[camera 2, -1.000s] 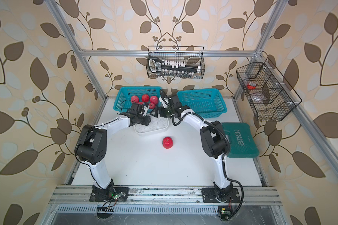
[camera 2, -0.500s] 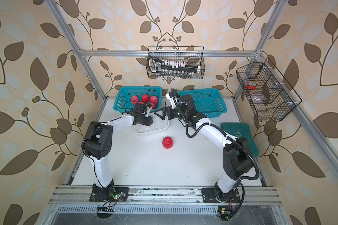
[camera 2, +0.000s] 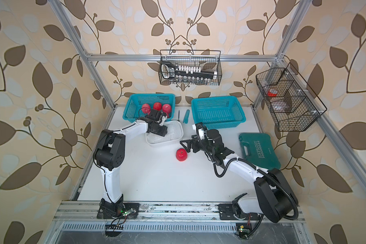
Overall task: Remove foam nets from apples
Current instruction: Place the foam net into the storage box, then pick up the apple from the center of the board.
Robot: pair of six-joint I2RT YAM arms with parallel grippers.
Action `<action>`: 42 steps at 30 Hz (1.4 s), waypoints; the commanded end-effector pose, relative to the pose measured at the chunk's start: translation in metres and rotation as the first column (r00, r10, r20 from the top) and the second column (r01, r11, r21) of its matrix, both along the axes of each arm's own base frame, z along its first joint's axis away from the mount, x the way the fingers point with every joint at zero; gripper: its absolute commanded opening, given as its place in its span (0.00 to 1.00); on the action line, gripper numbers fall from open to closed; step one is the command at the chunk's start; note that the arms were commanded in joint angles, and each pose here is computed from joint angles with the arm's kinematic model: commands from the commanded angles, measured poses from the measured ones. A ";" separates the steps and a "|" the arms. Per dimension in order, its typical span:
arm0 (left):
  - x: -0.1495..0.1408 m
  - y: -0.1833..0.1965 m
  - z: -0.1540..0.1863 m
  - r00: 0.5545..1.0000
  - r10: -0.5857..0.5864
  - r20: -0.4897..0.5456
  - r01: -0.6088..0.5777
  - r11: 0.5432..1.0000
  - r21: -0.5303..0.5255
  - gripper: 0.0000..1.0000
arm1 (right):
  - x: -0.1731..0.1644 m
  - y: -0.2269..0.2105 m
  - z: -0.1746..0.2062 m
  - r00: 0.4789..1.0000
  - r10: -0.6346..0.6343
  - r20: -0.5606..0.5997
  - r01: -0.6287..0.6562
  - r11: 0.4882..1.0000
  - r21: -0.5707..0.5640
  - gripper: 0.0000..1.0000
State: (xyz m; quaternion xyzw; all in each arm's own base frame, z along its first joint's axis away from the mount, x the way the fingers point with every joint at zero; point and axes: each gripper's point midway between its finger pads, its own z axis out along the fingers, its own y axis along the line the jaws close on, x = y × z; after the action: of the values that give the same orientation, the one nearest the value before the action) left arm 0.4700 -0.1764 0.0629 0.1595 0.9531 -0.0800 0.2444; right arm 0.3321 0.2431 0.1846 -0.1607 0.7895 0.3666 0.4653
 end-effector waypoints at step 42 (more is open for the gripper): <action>-0.085 -0.075 0.120 0.962 -0.182 0.202 0.196 0.979 -0.052 0.87 | -0.023 -0.046 0.021 0.932 -0.196 0.306 0.189 0.981 0.055 1.00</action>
State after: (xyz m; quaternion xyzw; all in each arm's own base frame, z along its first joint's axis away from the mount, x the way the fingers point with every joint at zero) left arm 0.4036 -0.2292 0.1632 0.2261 0.9185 -0.0786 0.3148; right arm 0.3173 0.2014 0.1984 -0.1222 0.7275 0.3074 0.6011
